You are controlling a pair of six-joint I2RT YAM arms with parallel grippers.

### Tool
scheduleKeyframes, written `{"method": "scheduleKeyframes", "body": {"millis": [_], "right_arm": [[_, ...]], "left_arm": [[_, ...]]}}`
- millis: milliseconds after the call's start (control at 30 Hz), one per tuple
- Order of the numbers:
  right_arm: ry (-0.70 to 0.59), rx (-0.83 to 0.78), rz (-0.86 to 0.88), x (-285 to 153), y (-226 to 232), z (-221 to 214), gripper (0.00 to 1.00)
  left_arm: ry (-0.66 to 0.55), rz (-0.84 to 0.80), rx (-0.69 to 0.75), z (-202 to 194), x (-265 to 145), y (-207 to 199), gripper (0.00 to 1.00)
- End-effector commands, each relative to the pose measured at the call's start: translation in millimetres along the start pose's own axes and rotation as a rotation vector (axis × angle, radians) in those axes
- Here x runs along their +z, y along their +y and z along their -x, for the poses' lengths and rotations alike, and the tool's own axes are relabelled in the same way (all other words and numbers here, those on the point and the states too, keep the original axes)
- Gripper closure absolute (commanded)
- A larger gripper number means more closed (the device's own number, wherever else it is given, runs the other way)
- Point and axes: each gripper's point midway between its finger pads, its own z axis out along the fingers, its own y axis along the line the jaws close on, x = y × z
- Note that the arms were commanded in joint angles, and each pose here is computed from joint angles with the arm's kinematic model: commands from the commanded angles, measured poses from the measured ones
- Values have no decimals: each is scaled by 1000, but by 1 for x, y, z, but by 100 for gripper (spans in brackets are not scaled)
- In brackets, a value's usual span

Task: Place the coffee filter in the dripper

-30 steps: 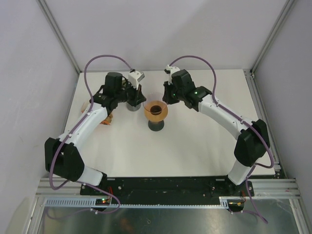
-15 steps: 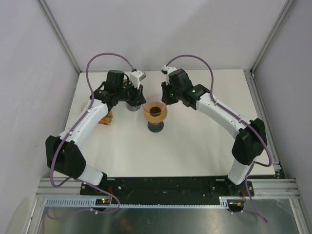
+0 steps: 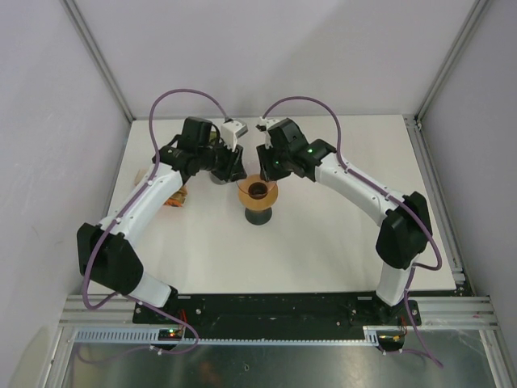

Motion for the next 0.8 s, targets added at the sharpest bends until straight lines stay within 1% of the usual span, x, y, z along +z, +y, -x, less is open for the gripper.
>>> {"method": "scheduleKeyframes", "body": {"millis": [0, 233, 533, 767], "right_arm": [[-69, -34, 58, -13, 21, 28, 63], [-93, -62, 62, -22, 25, 37, 50], [-114, -78, 49, -29, 22, 46, 45], [-124, -83, 37, -34, 17, 50, 42]], "left_arm": [[-66, -43, 59, 29, -12, -17, 64], [-80, -33, 71, 36, -17, -17, 54], [-108, 30, 105, 49, -30, -11, 38], [-102, 56, 107, 49, -33, -7, 32]]}}
